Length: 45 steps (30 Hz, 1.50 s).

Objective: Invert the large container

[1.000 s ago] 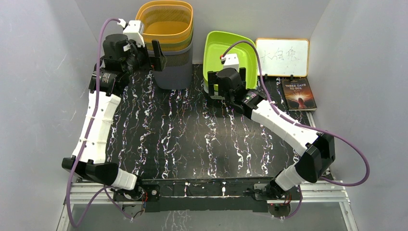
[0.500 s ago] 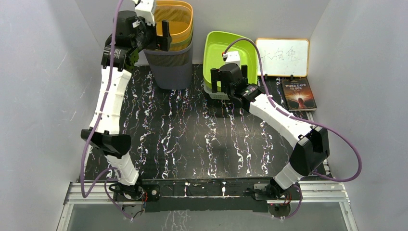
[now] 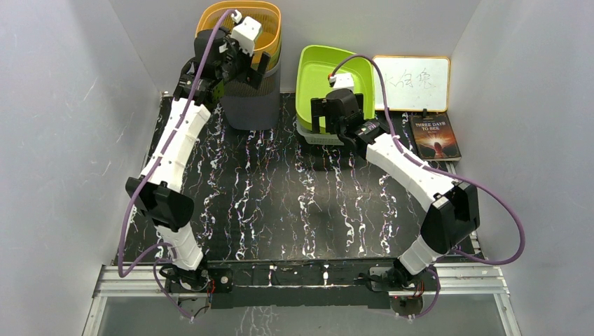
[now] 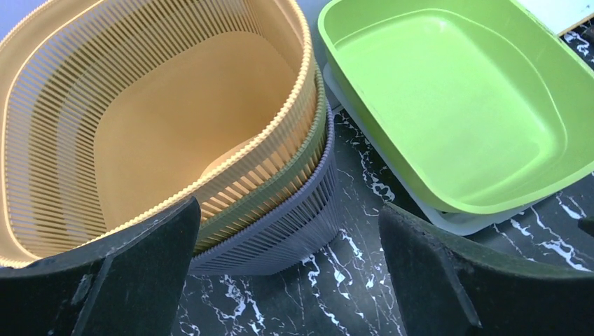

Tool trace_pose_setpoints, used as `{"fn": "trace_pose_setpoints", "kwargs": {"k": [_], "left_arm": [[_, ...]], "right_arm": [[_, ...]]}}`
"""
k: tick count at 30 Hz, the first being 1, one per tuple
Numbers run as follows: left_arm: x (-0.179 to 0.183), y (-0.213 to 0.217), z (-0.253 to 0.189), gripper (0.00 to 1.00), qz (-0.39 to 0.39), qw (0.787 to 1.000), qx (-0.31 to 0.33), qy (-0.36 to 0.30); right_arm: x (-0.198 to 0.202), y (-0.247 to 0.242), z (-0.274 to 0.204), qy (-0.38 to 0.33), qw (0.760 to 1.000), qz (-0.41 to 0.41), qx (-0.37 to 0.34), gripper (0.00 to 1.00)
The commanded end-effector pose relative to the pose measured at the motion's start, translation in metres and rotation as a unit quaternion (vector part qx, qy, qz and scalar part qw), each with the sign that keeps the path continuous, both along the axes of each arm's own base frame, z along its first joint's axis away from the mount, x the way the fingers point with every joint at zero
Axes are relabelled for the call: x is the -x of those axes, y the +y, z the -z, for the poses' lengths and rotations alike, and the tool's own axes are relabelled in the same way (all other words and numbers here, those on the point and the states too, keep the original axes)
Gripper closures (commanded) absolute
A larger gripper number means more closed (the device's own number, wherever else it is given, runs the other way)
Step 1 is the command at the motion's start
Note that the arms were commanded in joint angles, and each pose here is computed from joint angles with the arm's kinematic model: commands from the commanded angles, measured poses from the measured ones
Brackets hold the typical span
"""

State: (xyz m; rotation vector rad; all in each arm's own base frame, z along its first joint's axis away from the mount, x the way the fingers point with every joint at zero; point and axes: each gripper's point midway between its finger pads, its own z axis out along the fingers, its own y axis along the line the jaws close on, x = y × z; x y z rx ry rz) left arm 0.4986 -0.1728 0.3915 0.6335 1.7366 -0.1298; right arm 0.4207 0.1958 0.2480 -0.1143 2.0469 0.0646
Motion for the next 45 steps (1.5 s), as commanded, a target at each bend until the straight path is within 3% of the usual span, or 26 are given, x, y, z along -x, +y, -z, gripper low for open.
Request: {"fn": "trace_pose_setpoints", "kwargs": {"k": [1, 6, 12, 20, 29, 38, 45], "left_arm": [[0.020, -0.001, -0.057, 0.02, 0.036, 0.994, -0.010, -0.105], [0.019, 0.001, -0.057, 0.02, 0.034, 0.990, -0.024, -0.132], [0.026, -0.001, -0.077, 0.02, 0.043, 0.976, -0.006, -0.212], [-0.033, -0.006, -0.053, 0.02, 0.016, 0.982, -0.051, -0.181], [-0.043, -0.042, -0.038, 0.02, 0.111, 0.983, -0.050, -0.137], [-0.051, -0.042, -0.006, 0.38, 0.104, 0.988, -0.053, -0.098], [-0.046, -0.035, 0.004, 0.50, 0.095, 0.990, -0.074, -0.075]], "right_arm": [[-0.007, 0.007, 0.008, 0.000, 1.000, -0.006, -0.011, 0.02], [-0.012, 0.009, 0.015, 0.008, 1.000, -0.009, -0.002, 0.02], [-0.019, 0.007, 0.026, 0.017, 1.000, -0.009, 0.003, 0.02], [-0.028, 0.003, 0.025, 0.020, 1.000, -0.008, -0.005, 0.02], [-0.035, -0.029, 0.021, 0.022, 1.000, 0.012, -0.006, 0.02], [-0.030, -0.061, 0.033, 0.032, 0.999, 0.036, -0.015, 0.02], [-0.031, -0.064, 0.034, 0.034, 0.998, 0.041, -0.021, 0.02]]}}
